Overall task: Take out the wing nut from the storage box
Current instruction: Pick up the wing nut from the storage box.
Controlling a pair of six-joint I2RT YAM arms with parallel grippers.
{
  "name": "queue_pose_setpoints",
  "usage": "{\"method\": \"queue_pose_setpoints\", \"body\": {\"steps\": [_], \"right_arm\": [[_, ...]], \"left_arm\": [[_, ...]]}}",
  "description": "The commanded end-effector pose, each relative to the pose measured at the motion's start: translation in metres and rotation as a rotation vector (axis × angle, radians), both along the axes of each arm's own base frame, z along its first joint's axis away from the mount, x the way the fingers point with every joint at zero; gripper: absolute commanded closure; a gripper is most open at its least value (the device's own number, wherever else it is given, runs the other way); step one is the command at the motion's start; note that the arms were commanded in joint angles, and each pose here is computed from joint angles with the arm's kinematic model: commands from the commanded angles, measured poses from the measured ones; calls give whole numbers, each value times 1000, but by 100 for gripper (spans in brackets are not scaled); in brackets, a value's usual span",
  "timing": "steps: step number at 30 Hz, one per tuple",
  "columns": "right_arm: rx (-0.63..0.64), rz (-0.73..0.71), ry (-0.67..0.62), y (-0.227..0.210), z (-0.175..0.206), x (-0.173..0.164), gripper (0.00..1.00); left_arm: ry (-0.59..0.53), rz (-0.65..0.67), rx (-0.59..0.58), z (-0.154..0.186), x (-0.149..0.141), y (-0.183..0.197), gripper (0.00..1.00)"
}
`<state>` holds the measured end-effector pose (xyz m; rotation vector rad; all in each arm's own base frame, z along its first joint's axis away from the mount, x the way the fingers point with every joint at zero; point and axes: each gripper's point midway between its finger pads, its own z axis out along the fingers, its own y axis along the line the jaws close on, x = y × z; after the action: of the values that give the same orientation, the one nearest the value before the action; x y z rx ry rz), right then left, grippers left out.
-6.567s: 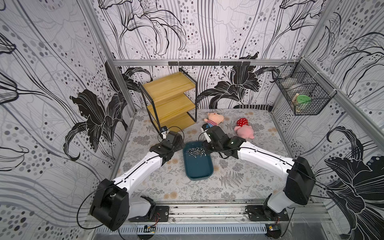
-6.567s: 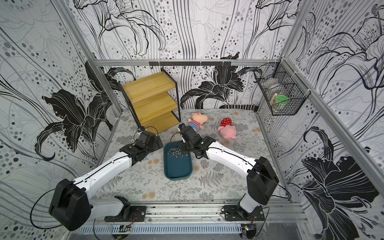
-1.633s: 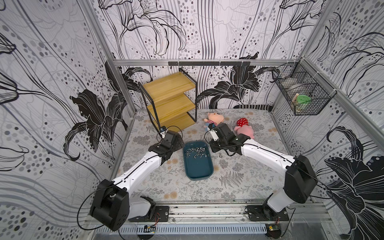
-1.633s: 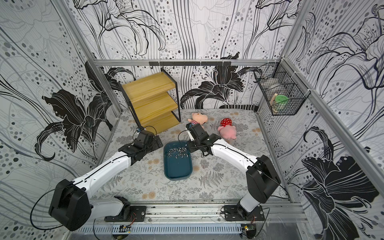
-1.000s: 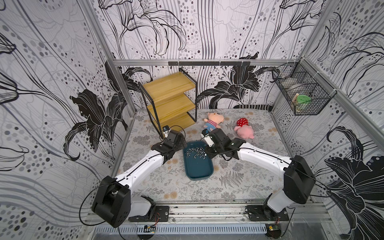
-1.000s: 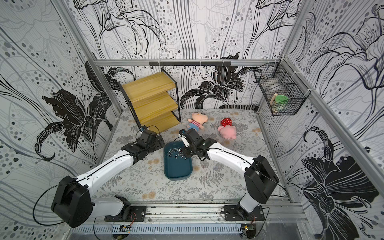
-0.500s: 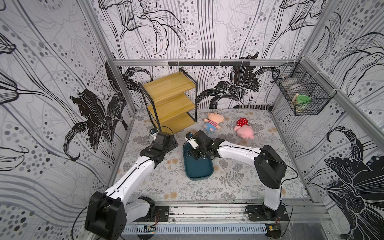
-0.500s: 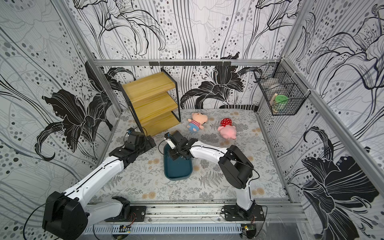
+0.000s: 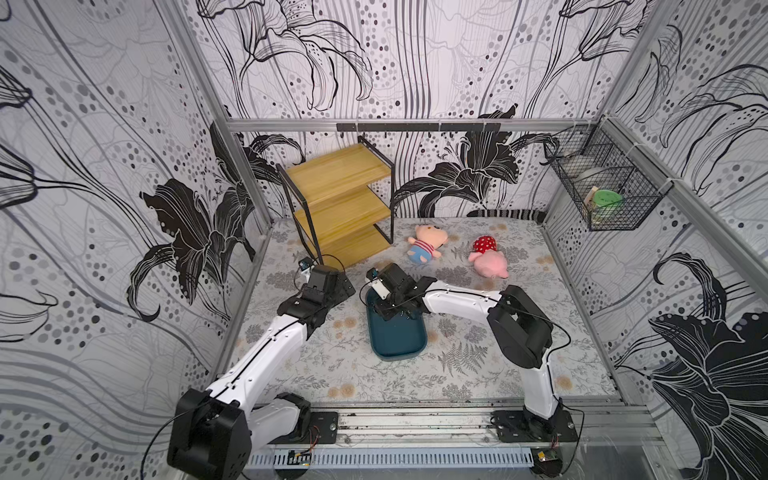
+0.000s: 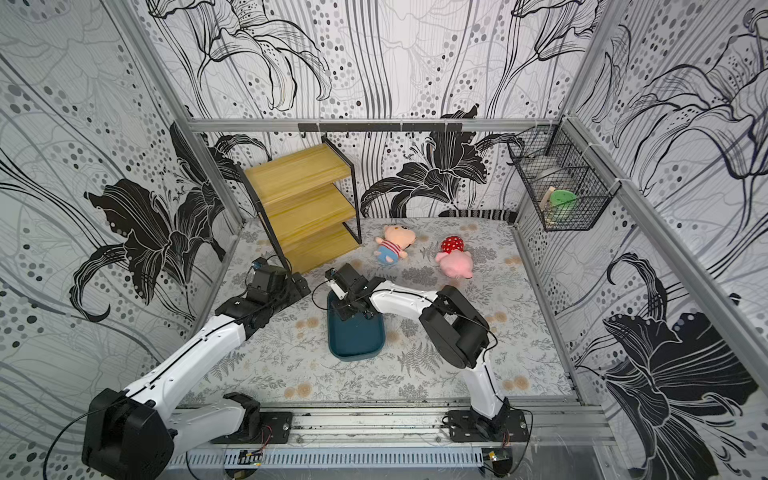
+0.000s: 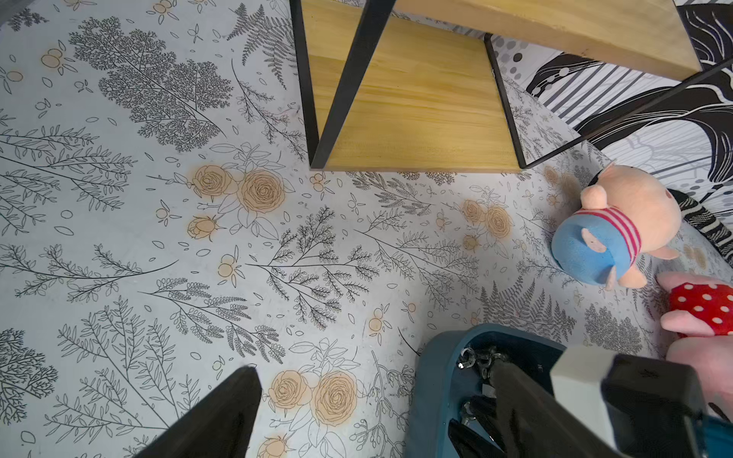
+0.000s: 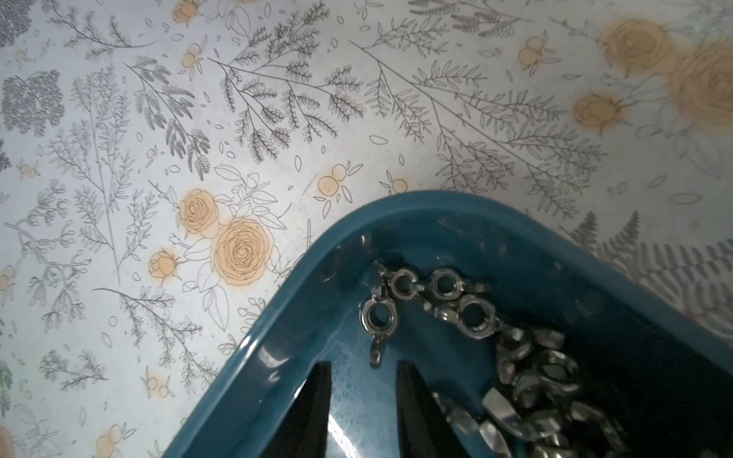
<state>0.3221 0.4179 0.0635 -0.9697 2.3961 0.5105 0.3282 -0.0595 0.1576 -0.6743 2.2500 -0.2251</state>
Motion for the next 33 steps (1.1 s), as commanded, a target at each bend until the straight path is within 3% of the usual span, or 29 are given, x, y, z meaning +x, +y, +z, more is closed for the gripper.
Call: {"method": "queue_pose_setpoints", "body": {"steps": [1, 12, 19, 25, 33], "right_arm": [[-19, -16, 13, 2, -6, 2, 67], [-56, -40, 20, 2, -25, 9, 71], [-75, -43, 29, 1, -33, 9, 79], [-76, -44, 24, -1, -30, 8, 88], [-39, -39, 5, -3, -6, 5, 93]], "left_arm": [[-15, 2, -6, 2, -1, 2, 4], [-19, 7, -2, 3, -3, 5, 4], [-21, 5, 0, 4, -4, 5, 4], [-23, 5, -5, 2, -4, 4, 4], [-18, 4, 7, 2, -1, 4, 4]]}}
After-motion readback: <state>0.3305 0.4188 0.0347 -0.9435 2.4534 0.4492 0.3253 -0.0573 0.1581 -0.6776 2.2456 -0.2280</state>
